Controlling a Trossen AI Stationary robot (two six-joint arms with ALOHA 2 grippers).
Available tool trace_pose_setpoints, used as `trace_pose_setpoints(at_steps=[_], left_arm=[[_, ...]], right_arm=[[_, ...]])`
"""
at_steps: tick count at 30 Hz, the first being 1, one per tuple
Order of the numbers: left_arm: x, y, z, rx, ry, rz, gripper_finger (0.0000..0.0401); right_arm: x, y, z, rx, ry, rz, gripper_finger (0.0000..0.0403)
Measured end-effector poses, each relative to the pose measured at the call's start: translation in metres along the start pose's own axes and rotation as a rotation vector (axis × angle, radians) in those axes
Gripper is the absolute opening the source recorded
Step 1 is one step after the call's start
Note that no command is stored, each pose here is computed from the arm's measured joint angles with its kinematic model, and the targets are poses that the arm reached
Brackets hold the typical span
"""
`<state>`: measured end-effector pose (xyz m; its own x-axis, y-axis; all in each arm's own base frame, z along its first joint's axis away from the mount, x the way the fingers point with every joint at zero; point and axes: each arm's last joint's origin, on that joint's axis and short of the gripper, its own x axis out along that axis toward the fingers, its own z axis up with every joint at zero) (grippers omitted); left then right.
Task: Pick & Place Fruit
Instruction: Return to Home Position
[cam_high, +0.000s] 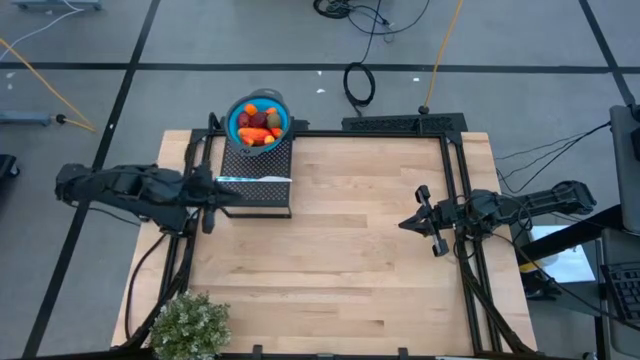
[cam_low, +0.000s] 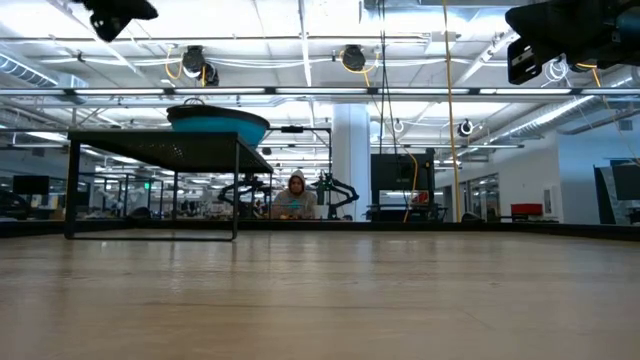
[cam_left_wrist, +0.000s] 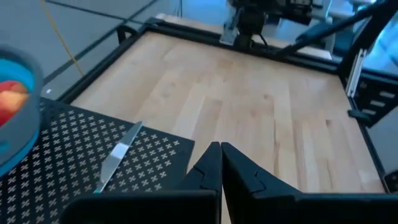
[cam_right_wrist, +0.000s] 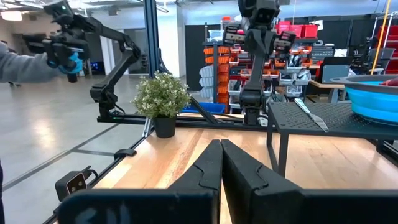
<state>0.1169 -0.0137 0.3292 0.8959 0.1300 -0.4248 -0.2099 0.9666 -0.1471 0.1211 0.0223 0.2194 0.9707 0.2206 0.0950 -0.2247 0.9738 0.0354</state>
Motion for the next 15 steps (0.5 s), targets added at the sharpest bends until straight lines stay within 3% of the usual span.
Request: trace_pose_setpoints(at_steps=[15], left_arm=[[-0.024,0.025,-0.051,-0.058,-0.14,-0.002,0.0002]], right_arm=[[0.0,0.0,-0.004,0.002,0.037,-0.001,0.0]])
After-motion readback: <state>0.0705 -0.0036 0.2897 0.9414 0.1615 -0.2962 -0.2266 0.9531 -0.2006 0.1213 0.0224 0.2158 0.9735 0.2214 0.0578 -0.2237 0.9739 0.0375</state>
